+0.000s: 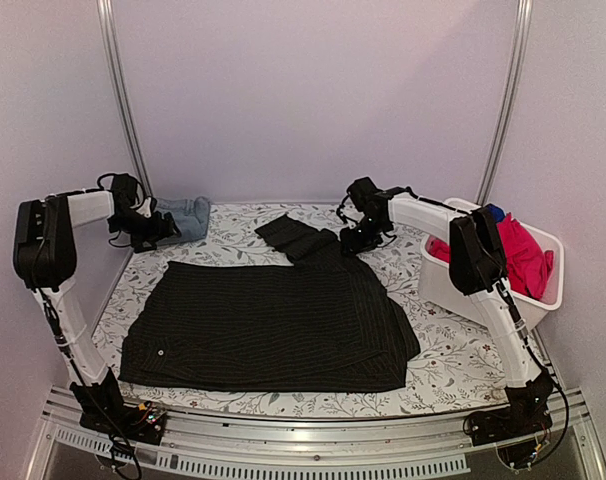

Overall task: Fold and stack the mixed laundry pile
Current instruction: Fold the 1/3-folded shirt at the center of the board.

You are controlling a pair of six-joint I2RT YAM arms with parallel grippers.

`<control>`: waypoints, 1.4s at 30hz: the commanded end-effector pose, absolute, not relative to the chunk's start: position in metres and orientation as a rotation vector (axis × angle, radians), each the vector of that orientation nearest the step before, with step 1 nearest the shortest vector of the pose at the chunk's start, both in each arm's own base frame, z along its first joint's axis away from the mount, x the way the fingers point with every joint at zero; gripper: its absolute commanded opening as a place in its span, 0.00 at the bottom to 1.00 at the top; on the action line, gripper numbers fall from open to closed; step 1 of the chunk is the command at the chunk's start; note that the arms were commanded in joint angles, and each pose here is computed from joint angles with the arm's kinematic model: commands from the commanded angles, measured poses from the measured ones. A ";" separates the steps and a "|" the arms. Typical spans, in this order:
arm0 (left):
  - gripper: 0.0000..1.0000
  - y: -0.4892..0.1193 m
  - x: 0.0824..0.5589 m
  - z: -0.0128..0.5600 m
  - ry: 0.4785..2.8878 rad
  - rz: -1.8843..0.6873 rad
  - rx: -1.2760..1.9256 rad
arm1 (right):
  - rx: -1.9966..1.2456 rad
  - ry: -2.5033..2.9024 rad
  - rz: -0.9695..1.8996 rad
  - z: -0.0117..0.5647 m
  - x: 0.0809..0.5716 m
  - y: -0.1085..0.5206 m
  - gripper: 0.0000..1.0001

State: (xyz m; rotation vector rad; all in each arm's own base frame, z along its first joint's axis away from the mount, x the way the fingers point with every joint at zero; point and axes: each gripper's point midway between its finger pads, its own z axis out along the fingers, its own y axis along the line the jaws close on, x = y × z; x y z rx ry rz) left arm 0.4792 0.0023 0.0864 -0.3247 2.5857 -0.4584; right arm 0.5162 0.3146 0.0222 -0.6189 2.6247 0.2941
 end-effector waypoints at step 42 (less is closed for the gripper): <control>0.41 0.013 0.460 0.021 2.723 -0.422 -0.098 | -0.590 2.652 0.453 0.020 0.513 0.321 0.00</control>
